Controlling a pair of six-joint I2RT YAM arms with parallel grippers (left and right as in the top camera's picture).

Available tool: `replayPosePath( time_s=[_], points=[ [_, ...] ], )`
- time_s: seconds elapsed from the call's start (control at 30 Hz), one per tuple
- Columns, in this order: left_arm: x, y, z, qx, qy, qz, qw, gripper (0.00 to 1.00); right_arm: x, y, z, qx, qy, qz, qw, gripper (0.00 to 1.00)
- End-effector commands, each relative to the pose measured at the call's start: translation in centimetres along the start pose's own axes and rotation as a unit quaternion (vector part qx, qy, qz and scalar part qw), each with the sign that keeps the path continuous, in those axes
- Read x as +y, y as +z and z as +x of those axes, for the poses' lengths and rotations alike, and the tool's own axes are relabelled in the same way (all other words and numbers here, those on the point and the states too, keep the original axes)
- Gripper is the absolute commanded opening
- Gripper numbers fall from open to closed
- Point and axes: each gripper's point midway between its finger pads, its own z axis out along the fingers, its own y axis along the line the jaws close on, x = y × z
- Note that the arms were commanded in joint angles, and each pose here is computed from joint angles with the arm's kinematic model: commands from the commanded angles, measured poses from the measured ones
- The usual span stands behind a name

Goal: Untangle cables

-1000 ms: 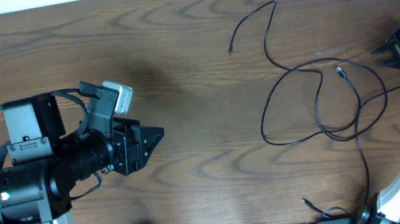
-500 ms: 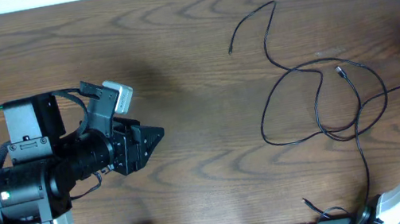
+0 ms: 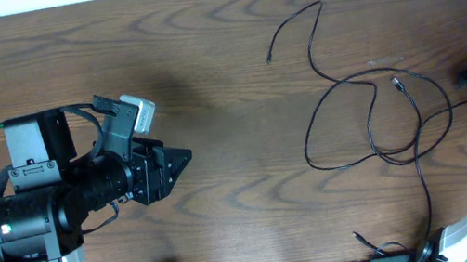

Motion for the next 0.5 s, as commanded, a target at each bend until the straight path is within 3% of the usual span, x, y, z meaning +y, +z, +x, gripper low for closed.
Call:
replayPosePath(
  time_s=[0.0,0.1,0.13,0.17,0.2,0.47],
  points=[
    [0.1,0.0,0.1,0.002,0.008,-0.002,1.0,0.59,-1.3,1.9,0.8,0.011,-0.013,0.017,1.0,0.61],
    [0.1,0.0,0.1,0.002,0.008,-0.002,1.0,0.59,-1.6,2.8,1.1,0.011,-0.013,0.017,1.0,0.51],
    [0.1,0.0,0.1,0.002,0.008,-0.002,1.0,0.59,-1.7,3.0,1.2,0.012,-0.013,0.017,1.0,0.41],
    [0.1,0.0,0.1,0.002,0.008,-0.002,1.0,0.59,-1.8,3.1,1.3,0.012,-0.013,0.018,1.0,0.17],
    [0.1,0.0,0.1,0.002,0.008,-0.002,1.0,0.59,-1.8,3.1,1.3,0.013,-0.013,0.017,1.0,0.01],
    [0.1,0.0,0.1,0.002,0.008,-0.002,1.0,0.59,2.9,0.4,1.6,0.043,-0.084,-0.108,0.99,0.01]
  ],
)
